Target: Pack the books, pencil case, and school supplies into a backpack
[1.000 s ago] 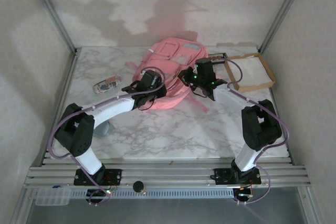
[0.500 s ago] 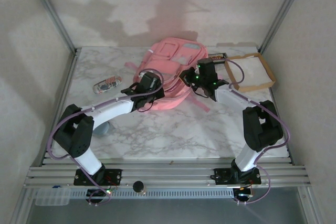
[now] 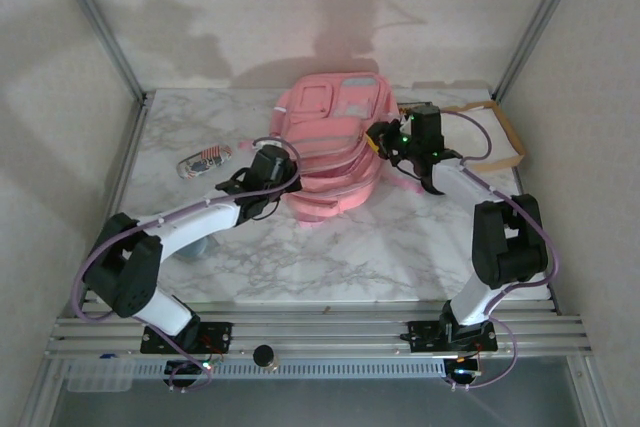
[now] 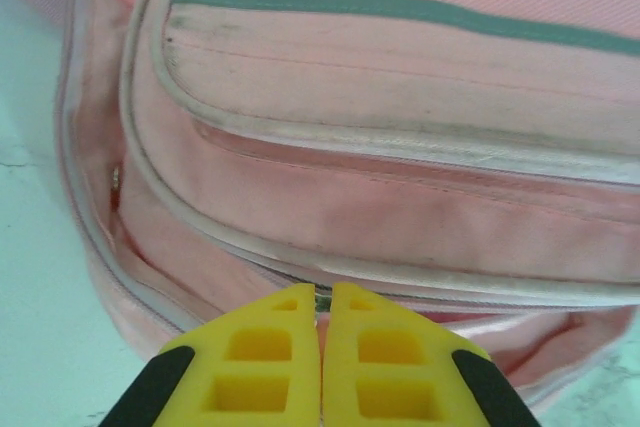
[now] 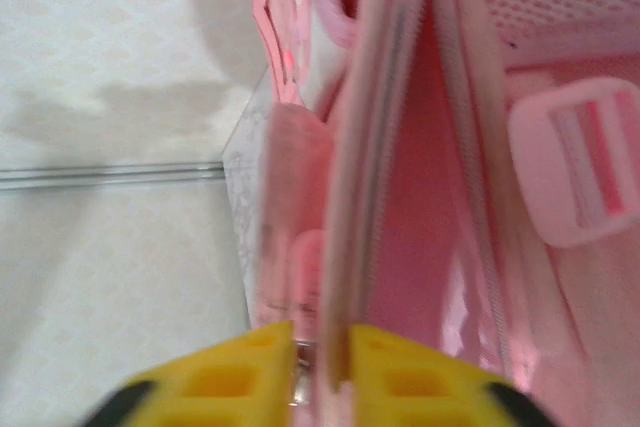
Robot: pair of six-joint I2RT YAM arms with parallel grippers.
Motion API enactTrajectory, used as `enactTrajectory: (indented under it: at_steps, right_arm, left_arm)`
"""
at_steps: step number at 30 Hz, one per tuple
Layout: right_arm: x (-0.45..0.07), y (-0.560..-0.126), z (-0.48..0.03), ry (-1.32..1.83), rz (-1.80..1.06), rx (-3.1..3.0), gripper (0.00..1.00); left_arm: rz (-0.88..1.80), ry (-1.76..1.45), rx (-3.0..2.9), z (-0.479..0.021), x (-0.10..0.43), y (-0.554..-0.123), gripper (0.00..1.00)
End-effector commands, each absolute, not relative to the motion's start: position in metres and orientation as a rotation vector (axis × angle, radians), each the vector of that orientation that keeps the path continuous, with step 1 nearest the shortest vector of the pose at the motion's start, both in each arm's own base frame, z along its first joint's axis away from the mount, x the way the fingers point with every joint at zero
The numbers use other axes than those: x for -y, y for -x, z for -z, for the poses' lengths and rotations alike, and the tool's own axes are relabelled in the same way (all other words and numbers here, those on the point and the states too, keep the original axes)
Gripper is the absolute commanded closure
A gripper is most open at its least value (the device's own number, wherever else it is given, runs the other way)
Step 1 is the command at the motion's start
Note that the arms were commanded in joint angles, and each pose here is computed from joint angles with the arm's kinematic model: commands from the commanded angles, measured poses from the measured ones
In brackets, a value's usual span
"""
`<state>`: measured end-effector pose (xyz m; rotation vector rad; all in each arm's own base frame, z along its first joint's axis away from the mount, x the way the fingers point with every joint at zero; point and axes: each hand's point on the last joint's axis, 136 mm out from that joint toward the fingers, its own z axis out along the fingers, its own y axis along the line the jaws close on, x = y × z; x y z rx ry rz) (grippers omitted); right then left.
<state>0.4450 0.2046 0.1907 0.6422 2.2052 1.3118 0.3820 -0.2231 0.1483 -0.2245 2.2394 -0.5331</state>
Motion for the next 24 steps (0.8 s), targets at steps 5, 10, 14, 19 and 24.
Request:
enactTrajectory:
  at_steps: [5,10,14,19,24]
  right_arm:
    - [-0.241,-0.418,-0.183,-0.529,-1.407,-2.209,0.35]
    - [-0.255,-0.387,-0.162,-0.618,-1.432,-2.224,0.17]
    - [-0.281,-0.379,-0.156,-0.581,-1.441,-2.263,0.11]
    - [-0.312,-0.374,-0.165,-0.552,-1.499,-2.217,0.18]
    - [-0.319,-0.392,-0.180,-0.594,-1.434,-2.146,0.41]
  left_arm:
    - [0.708,0.210,-2.123,-0.186,0.251,-0.388,1.00]
    - [0.718,0.194,-2.117,-0.189,0.256,-0.385,1.00]
    - [0.709,0.191,-2.127,-0.186,0.256,-0.383,1.00]
    - [0.671,0.201,-2.135,-0.183,0.250,-0.382,1.00]
    - [0.632,0.213,-2.148,-0.177,0.243,-0.379,1.00]
